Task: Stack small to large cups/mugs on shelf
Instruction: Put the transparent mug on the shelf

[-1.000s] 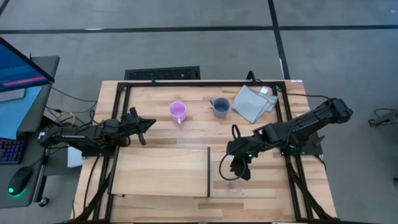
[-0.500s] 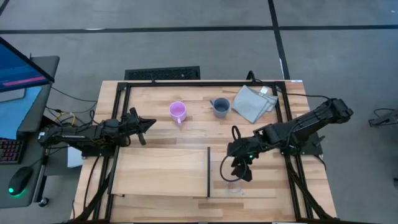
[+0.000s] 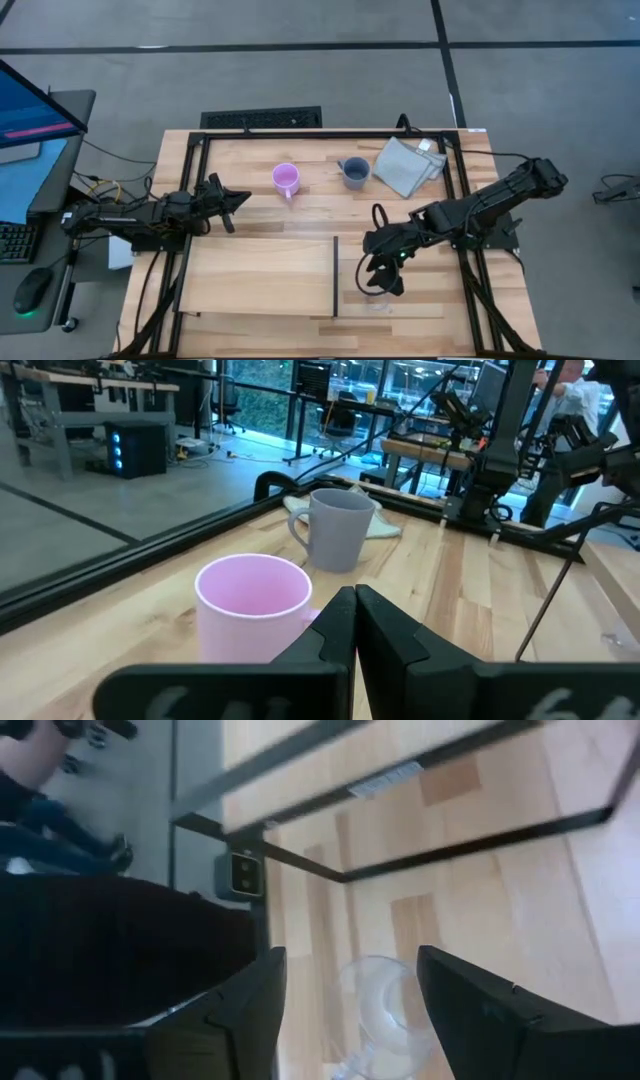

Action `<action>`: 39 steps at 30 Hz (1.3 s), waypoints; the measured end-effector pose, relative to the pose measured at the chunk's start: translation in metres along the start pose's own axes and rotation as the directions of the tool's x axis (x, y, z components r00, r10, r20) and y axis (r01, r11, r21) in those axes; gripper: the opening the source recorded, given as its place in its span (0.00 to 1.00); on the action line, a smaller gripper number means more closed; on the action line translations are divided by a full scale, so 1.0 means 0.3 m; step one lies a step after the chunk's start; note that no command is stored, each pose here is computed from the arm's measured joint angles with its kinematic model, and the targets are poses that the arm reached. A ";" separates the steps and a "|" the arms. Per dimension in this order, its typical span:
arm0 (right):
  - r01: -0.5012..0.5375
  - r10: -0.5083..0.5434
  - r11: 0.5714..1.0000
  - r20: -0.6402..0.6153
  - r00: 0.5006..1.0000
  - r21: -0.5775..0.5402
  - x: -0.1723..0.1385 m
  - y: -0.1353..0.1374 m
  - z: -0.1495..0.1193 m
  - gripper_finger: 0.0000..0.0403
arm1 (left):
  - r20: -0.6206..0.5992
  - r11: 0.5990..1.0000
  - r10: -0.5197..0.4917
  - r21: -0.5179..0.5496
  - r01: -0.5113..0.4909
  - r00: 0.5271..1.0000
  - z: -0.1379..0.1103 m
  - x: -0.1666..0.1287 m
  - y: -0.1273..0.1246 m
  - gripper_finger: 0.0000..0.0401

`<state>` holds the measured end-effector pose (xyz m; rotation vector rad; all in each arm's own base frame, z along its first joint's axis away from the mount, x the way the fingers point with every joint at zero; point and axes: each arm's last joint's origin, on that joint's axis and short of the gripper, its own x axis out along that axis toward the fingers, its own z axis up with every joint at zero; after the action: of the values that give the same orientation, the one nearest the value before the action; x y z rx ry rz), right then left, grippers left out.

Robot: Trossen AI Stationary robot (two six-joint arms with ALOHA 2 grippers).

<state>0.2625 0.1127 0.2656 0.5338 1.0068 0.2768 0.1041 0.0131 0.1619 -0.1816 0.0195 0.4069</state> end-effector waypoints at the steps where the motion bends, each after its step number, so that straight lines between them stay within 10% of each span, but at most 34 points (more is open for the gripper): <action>1: 0.013 -0.013 1.000 -0.011 1.000 0.000 0.010 -0.001 -0.005 0.62 | 0.000 1.000 0.000 0.003 0.000 1.000 0.000 0.000 0.000 0.00; 19: 0.282 -0.302 0.951 -0.187 0.935 -0.125 0.178 -0.022 -0.113 0.60 | -0.002 1.000 -0.001 0.003 0.001 1.000 0.000 0.000 0.000 0.00; 39: 0.260 -0.279 0.959 -0.208 0.937 -0.117 0.180 -0.015 -0.120 0.35 | -0.003 1.000 -0.005 -0.011 0.005 1.000 -0.001 0.000 0.000 0.00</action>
<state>0.2592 0.1443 0.2088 0.2819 1.2659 0.1364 0.1043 0.0130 0.1616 -0.1927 0.0201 0.4021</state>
